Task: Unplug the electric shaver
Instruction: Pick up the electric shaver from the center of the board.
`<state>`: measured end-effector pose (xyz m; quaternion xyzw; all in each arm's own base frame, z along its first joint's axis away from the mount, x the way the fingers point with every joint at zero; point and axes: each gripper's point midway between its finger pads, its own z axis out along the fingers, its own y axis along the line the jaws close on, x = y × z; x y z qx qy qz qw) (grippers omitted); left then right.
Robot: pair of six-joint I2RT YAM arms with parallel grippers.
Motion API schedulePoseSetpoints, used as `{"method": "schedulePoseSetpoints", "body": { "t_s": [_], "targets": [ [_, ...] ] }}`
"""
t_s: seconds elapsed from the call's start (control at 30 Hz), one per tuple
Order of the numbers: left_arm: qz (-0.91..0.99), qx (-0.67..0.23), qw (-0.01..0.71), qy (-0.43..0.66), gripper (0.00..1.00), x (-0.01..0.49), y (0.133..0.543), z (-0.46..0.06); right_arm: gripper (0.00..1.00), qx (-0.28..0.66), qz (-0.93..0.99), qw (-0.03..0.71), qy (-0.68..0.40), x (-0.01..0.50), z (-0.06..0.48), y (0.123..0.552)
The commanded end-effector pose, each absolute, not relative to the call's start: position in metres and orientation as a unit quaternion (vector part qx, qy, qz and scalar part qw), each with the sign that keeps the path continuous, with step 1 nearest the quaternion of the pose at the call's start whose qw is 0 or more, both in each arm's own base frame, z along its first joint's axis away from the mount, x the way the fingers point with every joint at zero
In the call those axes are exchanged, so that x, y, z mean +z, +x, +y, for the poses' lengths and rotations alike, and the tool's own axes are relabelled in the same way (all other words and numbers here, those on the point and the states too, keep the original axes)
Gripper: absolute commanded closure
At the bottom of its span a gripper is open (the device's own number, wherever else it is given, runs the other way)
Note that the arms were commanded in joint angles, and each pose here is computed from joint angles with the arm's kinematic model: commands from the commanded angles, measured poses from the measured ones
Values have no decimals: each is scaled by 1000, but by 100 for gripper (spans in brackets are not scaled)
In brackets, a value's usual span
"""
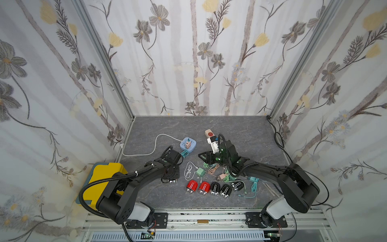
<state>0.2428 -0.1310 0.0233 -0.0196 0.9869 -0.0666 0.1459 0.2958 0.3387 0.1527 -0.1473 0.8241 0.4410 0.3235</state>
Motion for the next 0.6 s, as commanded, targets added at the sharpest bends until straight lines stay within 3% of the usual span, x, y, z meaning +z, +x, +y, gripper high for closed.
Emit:
{"method": "schedulePoseSetpoints", "body": {
  "t_s": [0.0,0.3,0.57],
  "targets": [
    [962,-172,211,17,61,51,265,-172,59,453,813,343,-129,169,337,303],
    [886,-285,359,74,64,106,288,-209,60,478,812,316,-106,173,335,294],
    [817,-361,430,133,65,139,279,-245,66,446,840,297,-86,170,332,299]
  ]
}}
